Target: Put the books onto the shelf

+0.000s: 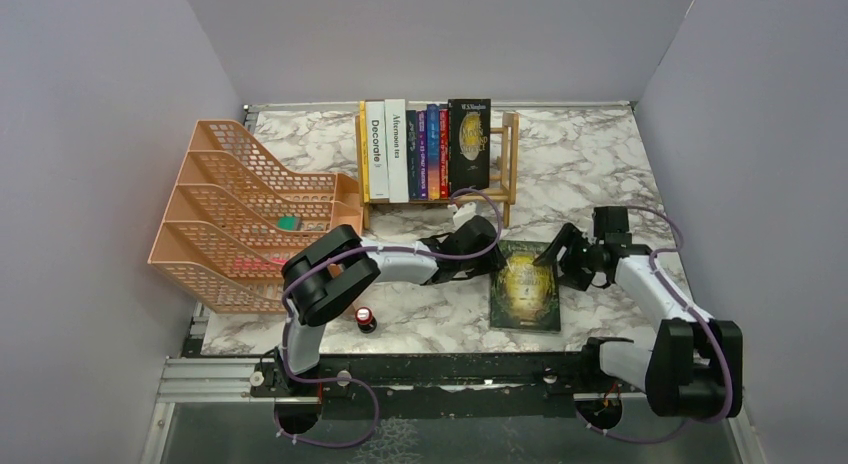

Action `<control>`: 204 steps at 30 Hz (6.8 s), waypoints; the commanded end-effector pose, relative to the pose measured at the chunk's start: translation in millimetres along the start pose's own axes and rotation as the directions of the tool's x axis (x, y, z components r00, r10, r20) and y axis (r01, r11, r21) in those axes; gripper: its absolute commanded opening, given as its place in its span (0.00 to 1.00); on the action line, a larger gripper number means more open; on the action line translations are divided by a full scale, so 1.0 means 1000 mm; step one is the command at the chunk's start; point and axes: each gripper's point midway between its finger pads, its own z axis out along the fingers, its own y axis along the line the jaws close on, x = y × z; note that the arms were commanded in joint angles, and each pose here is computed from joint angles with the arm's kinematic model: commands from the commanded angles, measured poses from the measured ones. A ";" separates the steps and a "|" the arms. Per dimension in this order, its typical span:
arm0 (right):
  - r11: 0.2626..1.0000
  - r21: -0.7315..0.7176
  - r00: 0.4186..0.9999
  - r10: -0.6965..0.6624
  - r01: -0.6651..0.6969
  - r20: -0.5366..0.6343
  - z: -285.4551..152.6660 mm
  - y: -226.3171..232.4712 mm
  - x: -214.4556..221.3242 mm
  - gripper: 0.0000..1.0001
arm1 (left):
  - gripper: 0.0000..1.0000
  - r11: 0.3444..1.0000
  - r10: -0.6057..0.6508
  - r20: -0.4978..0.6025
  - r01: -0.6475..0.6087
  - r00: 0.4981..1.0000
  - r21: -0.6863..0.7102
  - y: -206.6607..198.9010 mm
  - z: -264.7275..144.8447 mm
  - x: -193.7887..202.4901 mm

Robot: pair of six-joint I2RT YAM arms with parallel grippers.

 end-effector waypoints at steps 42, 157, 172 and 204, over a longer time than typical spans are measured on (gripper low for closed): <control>0.948 -0.260 0.924 -0.078 0.185 0.374 -0.136 0.090 -0.043 0.01 | 0.79 0.954 0.192 0.113 -0.212 0.975 0.211 -0.040 -0.112 -0.020; 0.883 -0.331 0.897 -0.186 0.331 0.402 -0.137 0.119 -0.055 0.63 | 0.00 0.812 0.502 0.219 -0.370 0.837 -0.452 0.008 -0.080 -0.335; 0.884 -0.338 0.902 -0.179 0.322 0.392 -0.134 0.119 -0.055 0.63 | 0.49 0.844 0.494 0.224 -0.401 0.840 -0.355 -0.022 -0.092 -0.333; 0.932 -0.110 0.809 -0.237 0.346 0.539 -0.204 0.101 -0.071 1.00 | 0.99 0.856 0.476 0.390 -0.313 0.788 -0.412 0.033 -0.311 -0.248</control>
